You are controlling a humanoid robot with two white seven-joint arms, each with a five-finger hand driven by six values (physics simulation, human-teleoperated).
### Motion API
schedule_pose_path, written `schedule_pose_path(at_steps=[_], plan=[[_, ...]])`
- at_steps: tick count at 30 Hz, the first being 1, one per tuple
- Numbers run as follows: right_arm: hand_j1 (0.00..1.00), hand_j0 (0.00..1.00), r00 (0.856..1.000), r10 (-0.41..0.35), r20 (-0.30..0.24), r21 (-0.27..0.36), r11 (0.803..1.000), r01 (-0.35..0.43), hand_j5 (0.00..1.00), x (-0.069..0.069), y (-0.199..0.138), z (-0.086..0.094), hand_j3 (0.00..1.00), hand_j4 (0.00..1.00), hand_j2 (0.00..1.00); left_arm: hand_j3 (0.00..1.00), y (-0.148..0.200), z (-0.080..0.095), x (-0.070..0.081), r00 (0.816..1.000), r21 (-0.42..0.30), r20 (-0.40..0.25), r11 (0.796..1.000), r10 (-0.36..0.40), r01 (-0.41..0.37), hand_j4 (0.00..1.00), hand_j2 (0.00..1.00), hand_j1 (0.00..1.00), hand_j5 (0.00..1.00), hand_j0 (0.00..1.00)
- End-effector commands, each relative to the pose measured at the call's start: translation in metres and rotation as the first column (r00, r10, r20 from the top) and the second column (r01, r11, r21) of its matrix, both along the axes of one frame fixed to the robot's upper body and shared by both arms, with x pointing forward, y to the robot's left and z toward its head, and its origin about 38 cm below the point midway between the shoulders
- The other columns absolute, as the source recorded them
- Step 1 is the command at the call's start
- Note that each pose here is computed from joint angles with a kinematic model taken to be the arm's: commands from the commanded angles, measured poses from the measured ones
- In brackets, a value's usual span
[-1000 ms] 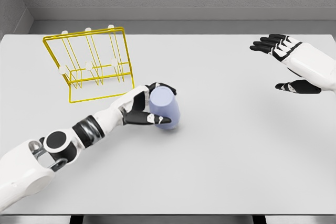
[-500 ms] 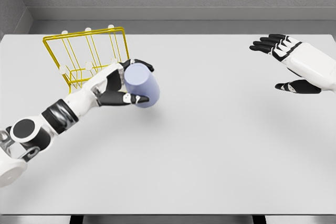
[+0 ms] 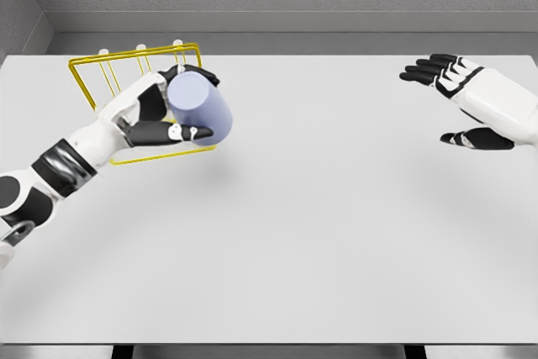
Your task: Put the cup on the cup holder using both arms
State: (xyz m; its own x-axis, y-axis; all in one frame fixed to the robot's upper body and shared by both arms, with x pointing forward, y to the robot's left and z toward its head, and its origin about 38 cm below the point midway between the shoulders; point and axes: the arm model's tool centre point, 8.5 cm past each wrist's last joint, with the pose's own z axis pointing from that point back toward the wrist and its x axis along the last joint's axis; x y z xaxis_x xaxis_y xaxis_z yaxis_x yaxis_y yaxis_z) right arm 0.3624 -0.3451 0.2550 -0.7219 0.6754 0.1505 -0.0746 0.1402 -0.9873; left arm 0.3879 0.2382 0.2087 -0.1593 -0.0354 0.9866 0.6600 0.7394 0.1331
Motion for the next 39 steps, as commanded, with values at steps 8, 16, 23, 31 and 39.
schedule_pose_path(at_steps=[8, 16, 23, 31, 39], plan=[[1.00, 1.00, 1.000, 0.000, -0.001, 0.006, 1.000, 0.000, 1.00, 0.000, 0.000, 0.001, 1.00, 1.00, 1.00, 0.56, 0.029, 0.015, -0.001, 0.998, 0.017, 0.054, 0.999, 0.034, -0.035, 0.56, 0.56, 0.56, 0.56, 0.56], [1.00, 1.00, 1.000, 0.001, -0.003, 0.009, 1.000, -0.001, 1.00, 0.000, 0.000, 0.000, 1.00, 1.00, 1.00, 0.56, 0.055, 0.024, -0.001, 0.997, 0.056, 0.042, 0.996, 0.071, -0.074, 0.56, 0.56, 0.56, 0.56, 0.56], [1.00, 1.00, 1.000, 0.001, -0.003, 0.009, 1.000, -0.001, 1.00, 0.000, 0.000, 0.000, 1.00, 1.00, 1.00, 0.56, 0.055, 0.030, 0.001, 0.996, 0.045, 0.048, 0.996, 0.073, -0.075, 0.56, 0.56, 0.56, 0.56, 0.56], [1.00, 1.00, 1.000, 0.000, -0.001, 0.007, 1.000, 0.000, 1.00, 0.000, 0.000, 0.000, 1.00, 1.00, 1.00, 0.58, 0.059, 0.031, 0.001, 0.996, 0.053, 0.050, 0.995, 0.078, -0.081, 0.58, 0.58, 0.58, 0.58, 0.58], [1.00, 1.00, 1.000, 0.001, -0.002, 0.009, 1.000, -0.001, 1.00, 0.000, 0.000, 0.001, 1.00, 1.00, 1.00, 0.58, 0.064, 0.033, 0.001, 0.995, 0.058, 0.047, 0.994, 0.087, -0.090, 0.58, 0.58, 0.58, 0.58, 0.58]])
